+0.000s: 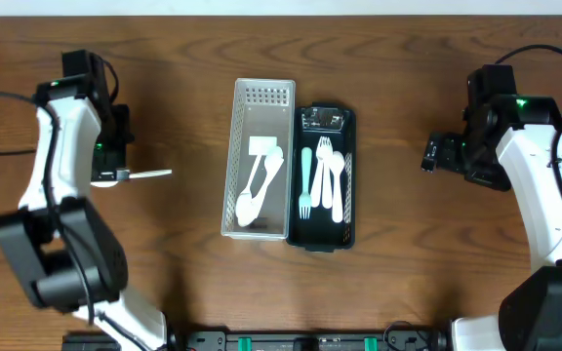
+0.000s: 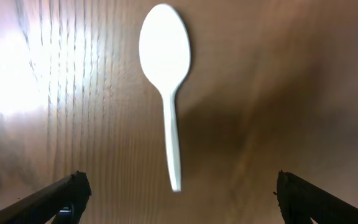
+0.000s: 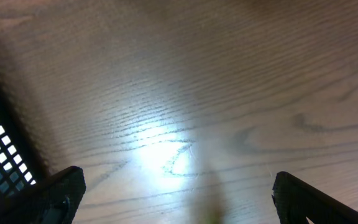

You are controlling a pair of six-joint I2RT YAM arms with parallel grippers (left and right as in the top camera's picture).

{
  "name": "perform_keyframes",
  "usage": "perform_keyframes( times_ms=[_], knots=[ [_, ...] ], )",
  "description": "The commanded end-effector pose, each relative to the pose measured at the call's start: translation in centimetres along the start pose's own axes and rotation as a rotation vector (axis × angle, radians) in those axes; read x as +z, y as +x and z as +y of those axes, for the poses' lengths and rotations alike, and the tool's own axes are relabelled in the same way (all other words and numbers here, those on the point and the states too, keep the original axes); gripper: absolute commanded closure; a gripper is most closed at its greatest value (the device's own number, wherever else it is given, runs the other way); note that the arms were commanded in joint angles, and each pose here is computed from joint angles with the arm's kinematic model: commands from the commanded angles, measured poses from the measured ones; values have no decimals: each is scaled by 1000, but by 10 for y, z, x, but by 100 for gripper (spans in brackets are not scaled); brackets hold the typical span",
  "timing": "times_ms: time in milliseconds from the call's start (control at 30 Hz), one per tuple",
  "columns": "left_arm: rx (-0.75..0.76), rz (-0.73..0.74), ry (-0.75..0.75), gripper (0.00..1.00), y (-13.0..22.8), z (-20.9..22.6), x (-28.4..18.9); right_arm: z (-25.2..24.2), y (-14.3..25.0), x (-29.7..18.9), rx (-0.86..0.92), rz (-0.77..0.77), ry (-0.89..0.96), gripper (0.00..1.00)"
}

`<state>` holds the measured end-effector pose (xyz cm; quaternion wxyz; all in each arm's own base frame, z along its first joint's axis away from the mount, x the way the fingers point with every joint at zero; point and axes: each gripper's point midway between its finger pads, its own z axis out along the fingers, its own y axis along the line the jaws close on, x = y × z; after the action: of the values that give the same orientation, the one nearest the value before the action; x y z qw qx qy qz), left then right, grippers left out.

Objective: Pack container
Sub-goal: 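Lower the left gripper onto the last white spoon and grasp it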

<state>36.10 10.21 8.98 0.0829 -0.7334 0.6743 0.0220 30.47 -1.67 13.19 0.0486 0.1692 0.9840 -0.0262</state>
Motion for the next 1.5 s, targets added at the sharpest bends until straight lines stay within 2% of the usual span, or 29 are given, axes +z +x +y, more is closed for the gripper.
perform_keyframes(
  times_ms=[0,233,433,767,800,900,1000,1200,1467],
  knots=[
    [-99,45,-93,2,4,10,30,-1,1,-3,-13,-2,0,1],
    [-119,85,-196,2,5,21,72,-2,2,-3,-13,2,1,1],
    [-44,104,-241,2,5,26,101,-2,3,-3,-13,6,2,1],
    [19,120,-279,2,10,32,121,-3,7,-3,-14,21,7,1],
    [19,120,-282,9,10,33,121,-3,7,-3,-15,23,8,1],
    [20,123,-297,20,10,37,120,-3,8,-3,-14,27,9,1],
    [22,126,-309,37,11,40,119,-4,9,-3,-15,31,10,1],
    [23,129,-327,62,12,44,118,-4,10,-3,-15,34,11,1],
    [25,133,-350,75,12,50,116,-4,11,-3,-16,37,12,1]
  ],
)
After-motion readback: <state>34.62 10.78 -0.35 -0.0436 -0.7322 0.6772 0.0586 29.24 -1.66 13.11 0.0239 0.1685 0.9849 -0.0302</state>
